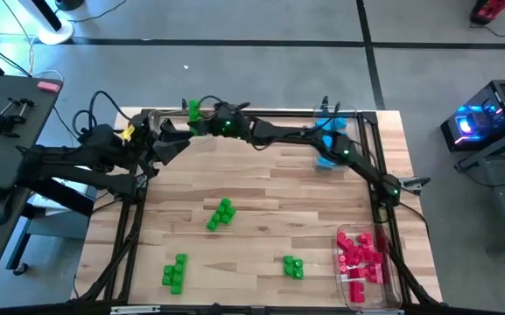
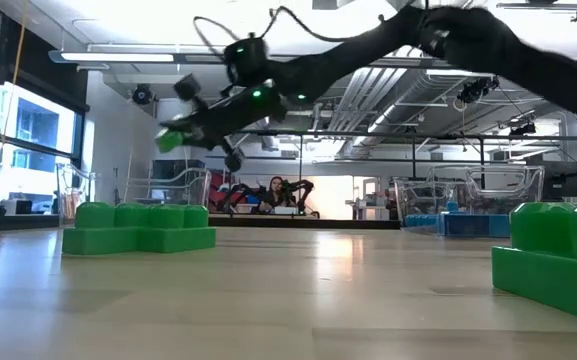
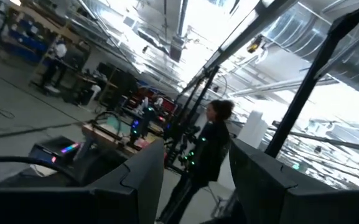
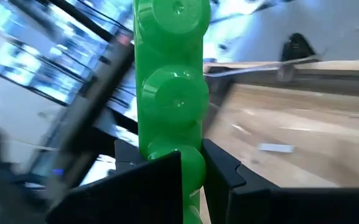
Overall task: Sort blocks
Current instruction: Put the green game piece into the top left transparent bin
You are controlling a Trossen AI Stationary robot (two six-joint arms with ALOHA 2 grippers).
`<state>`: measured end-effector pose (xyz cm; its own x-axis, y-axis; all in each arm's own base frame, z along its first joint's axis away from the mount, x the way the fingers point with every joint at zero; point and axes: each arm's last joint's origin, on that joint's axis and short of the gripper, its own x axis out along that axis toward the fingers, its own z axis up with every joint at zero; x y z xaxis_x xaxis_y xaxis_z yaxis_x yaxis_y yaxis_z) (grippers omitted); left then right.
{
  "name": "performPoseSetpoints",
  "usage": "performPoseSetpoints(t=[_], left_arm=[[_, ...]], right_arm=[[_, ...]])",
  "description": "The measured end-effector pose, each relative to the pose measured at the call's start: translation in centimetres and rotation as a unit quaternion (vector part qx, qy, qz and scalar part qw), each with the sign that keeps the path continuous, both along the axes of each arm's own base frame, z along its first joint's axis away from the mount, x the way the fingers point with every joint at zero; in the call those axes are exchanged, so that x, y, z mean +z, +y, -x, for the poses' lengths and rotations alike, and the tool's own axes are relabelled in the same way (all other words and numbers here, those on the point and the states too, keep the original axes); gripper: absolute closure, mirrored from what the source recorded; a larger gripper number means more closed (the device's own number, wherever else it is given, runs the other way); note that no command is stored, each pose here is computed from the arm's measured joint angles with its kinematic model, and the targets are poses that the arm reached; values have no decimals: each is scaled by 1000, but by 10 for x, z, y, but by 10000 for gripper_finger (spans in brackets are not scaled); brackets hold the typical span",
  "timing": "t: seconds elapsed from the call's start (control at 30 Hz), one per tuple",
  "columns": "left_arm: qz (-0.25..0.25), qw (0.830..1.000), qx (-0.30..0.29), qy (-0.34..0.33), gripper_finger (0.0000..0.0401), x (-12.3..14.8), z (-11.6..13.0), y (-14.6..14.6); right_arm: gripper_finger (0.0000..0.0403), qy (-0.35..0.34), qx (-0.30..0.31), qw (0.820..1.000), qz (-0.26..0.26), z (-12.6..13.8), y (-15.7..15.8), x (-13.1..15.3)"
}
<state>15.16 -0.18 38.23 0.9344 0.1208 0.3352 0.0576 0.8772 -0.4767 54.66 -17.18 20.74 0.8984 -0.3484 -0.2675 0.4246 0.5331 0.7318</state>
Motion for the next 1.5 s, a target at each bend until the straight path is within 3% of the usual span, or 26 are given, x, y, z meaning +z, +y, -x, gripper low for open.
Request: performPoseSetpoints(t=[0.17,0.23,0.43,0.57,0.7,0.9,1.03,1.13,1.2,1.3,1.37,1.43,1.5], left_arm=[[9,1000,-20,-3,233,0,1,-1],[9,1000,-21,-3,233,0,1,-1],[-10,1000,-13,4,233,-1,-1,-1],[-25,1000,-8,5,233,-1,-1,-1],[-35,999,-5,9,233,-1,-1,-1],[-38,999,-9,37,233,-6,-3,-1],[-39,997,-8,64,233,-12,-8,-2],[-29,995,-5,93,233,-19,-16,-1],[-18,991,-10,129,233,-28,-25,-2],[-8,973,-20,230,233,-53,-42,-5],[10,947,-29,319,233,-76,-51,-9],[36,910,-41,411,233,-100,-57,-15],[60,860,-51,505,233,-124,-59,-23]], right_arm=[[398,105,-39,993,29,-7,-6,4],[383,114,-41,991,49,-6,-9,1],[274,131,1,991,36,0,-19,1],[193,138,27,988,71,4,-16,17],[151,142,51,978,147,18,-21,58],[148,219,70,947,226,67,-38,118],[148,313,131,910,238,103,-29,141],[148,393,196,872,217,121,-14,137],[149,439,245,845,183,127,0,119],[149,472,302,815,150,129,25,86],[149,484,331,797,143,137,47,67],[149,491,349,786,142,153,69,50],[149,494,350,785,128,177,89,37]])
